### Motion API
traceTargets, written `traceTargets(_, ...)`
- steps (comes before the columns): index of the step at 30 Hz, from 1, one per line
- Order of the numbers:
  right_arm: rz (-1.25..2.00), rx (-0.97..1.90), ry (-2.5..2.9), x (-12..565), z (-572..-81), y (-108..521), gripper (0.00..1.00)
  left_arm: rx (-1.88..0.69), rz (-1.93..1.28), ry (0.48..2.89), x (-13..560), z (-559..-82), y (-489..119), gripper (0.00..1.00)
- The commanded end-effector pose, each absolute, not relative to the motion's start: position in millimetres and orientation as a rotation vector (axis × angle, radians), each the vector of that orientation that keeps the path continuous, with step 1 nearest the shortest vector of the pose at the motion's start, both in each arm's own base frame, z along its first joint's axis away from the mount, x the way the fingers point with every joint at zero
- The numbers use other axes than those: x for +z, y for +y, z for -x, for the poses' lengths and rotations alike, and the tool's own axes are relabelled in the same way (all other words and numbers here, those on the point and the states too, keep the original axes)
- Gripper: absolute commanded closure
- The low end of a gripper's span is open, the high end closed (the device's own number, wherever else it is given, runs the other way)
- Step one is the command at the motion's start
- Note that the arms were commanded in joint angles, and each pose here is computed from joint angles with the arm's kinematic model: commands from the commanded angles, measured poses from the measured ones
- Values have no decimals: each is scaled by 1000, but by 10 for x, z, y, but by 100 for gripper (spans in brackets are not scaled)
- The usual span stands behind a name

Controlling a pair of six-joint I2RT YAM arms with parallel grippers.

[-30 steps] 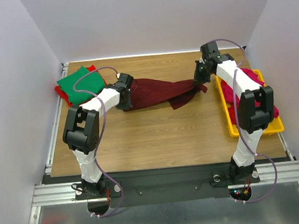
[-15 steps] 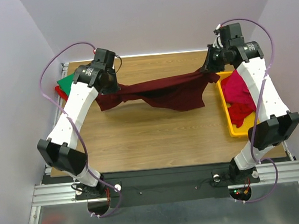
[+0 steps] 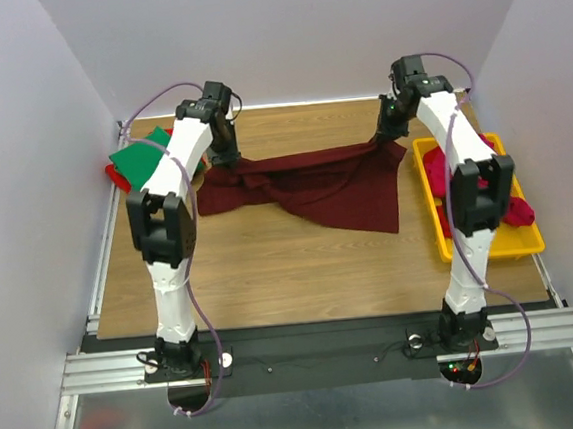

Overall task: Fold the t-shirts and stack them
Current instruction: Flatten the tshirt out

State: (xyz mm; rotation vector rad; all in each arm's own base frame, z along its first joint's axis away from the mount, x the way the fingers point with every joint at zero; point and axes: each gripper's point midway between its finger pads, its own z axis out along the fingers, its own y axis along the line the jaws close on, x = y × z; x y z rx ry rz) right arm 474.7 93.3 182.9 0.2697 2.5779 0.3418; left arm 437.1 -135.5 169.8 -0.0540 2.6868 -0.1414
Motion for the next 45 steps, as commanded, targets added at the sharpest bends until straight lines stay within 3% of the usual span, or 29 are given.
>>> traceTargets(1,-266,413,2482,1888,-5194,936,93,-70,110,2527,2112,-4734,-1155,20)
traceTargets(5,-260,456,2490,1884,-5153,992,80,6,172,2428,2351,-4775,-1016,19)
traceTargets(6,-255,456,2505,1833,-5113,992,73,29,181,2434,2278,-4731,-1002,18)
traceTargets(9,-240,463,2499,1866,-5029,994,66,-55,183,2418,2211,-4638,-1157,18)
traceTargets(17,-232,485,2527,1782,-4768,1004,65,-302,122,2525,1593,-4567,-1761,25)
traceTargets(33,-242,553,2533,1747,-4610,1077,65,-228,117,2594,1051,-4821,-1968,25)
traceTargets(38,-238,564,2540,1721,-4603,1086,65,-332,131,2583,1101,-4825,-2112,32)
traceTargets(45,-242,569,2559,1655,-4553,1097,65,-461,173,2580,1144,-4620,-2276,32)
